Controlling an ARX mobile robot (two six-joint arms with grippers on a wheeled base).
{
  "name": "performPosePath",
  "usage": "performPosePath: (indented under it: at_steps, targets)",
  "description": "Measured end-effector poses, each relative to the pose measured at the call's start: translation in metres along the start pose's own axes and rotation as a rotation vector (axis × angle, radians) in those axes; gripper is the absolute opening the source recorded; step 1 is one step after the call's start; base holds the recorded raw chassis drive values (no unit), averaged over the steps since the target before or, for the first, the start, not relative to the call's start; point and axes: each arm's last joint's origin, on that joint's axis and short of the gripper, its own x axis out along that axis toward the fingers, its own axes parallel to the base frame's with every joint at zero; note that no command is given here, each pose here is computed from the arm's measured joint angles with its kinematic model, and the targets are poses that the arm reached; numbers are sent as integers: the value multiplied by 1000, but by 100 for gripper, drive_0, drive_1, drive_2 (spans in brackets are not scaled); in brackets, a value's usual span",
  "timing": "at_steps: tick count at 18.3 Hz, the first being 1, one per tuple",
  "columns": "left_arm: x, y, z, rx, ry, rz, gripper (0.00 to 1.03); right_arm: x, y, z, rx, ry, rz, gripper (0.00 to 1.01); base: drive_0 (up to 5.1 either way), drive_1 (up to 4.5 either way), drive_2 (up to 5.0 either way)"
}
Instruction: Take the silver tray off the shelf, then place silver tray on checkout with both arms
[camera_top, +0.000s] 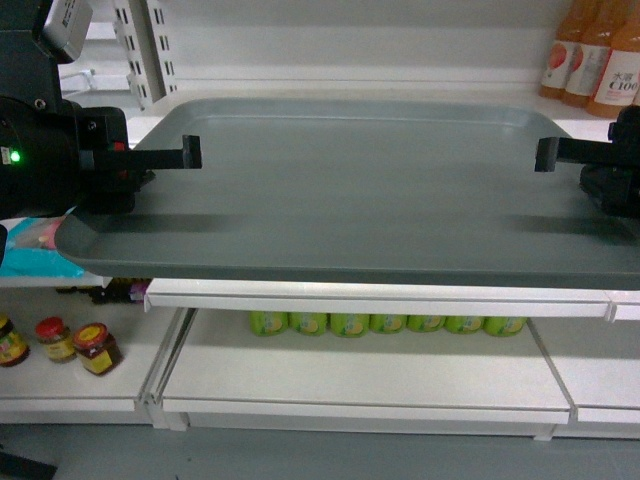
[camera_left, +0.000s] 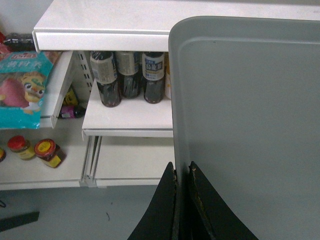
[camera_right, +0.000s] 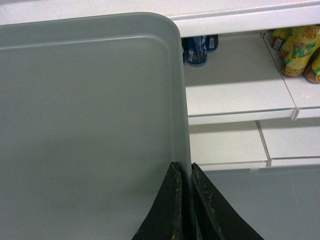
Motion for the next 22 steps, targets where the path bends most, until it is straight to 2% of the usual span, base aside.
performPosePath:
  at_steps: [22]
  targets:
    - [0, 0, 0, 0, -1, -1, 4, 0, -1, -1, 0, 3, -2, 3, 5, -412, 421]
